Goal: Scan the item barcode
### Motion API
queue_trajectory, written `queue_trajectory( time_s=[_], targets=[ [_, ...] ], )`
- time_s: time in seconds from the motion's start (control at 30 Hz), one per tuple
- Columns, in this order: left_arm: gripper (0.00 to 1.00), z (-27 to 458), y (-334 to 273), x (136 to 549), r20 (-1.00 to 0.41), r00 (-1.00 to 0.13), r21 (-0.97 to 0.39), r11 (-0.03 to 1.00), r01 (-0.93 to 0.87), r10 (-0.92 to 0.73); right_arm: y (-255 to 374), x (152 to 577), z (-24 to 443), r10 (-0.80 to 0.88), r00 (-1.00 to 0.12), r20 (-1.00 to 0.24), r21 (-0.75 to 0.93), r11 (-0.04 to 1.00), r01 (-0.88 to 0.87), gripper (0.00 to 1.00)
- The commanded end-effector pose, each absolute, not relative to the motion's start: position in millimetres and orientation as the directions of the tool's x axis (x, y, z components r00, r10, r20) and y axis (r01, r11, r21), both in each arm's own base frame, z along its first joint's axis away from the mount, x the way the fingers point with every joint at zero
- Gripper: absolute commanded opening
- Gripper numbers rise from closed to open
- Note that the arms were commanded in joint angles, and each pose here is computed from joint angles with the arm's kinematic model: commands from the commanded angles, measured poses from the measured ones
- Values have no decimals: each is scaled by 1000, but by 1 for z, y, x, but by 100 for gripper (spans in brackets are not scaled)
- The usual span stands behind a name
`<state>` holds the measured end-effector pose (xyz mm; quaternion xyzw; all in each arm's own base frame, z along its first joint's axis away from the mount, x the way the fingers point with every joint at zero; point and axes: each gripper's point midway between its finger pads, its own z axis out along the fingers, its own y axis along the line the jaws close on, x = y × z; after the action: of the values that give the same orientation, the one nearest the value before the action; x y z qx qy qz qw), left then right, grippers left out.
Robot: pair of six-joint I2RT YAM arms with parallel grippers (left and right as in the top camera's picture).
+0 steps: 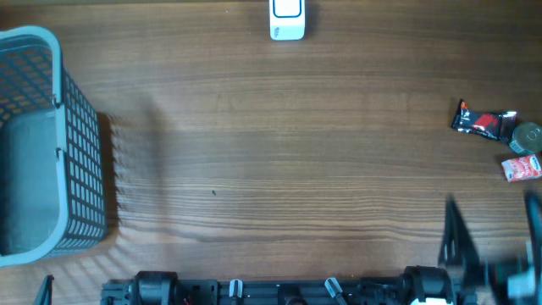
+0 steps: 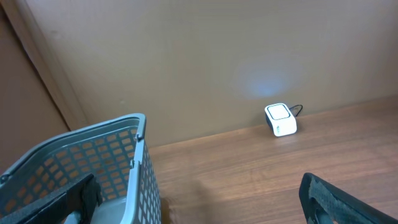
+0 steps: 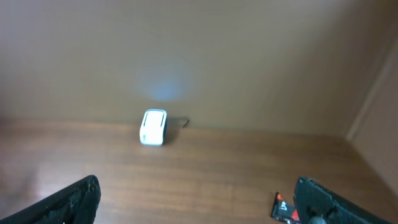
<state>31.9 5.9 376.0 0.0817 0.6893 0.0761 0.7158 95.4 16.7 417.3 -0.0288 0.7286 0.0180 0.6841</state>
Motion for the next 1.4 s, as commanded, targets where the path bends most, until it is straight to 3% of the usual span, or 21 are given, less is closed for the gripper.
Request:
queue_trajectory(
  time_s=[0.0, 0.1, 0.27, 0.37, 0.57, 0.77, 0.93, 1.03, 1.1, 1.23, 1.37],
  targets=[
    [100, 378, 9, 28, -982, 50, 183, 983, -9, 183, 13, 44, 413, 28, 88, -996, 25, 999, -27, 100],
    [100, 378, 7, 28, -983, 52, 174, 985, 4, 174, 17, 17, 408, 35, 171, -985, 27, 999, -46, 100],
    [100, 375, 1, 28, -987, 46, 154, 987, 38, 153, 25, 35, 351, 150, -91, -985, 157, 985, -77, 100],
    [100, 374, 0, 28, -987, 44, 155, 987, 51, 153, 36, 52, 335, 165, -154, -974, 186, 974, -133, 100],
    [100, 363, 1, 28, -987, 0, 160, 985, 59, 160, 31, 109, 344, 160, -38, -986, 163, 975, -149, 100],
    [100, 347, 1, 28, -984, -66, 160, 985, 70, 165, 28, 157, 281, 224, -172, -959, 246, 962, -119, 100],
    [100, 346, 1, 28, -984, -67, 160, 985, 70, 165, 23, 189, 300, 330, 4, -944, 325, 934, -149, 100],
    [100, 344, 1, 27, -983, -78, 160, 984, 72, 166, 15, 209, 287, 265, 77, -961, 255, 959, -125, 100],
    [100, 340, 1, 27, -981, -95, 161, 984, 75, 168, 27, 224, 256, 18, 96, -995, 0, 983, -184, 100],
    [100, 337, 1, 27, -980, -104, 161, 984, 76, 169, 52, 227, 238, -236, 215, -948, -292, 914, -283, 100],
    [100, 333, 1, 26, -978, -121, 161, 984, 79, 170, 39, 237, 213, -245, 150, -958, -275, 935, -225, 100]
  ],
)
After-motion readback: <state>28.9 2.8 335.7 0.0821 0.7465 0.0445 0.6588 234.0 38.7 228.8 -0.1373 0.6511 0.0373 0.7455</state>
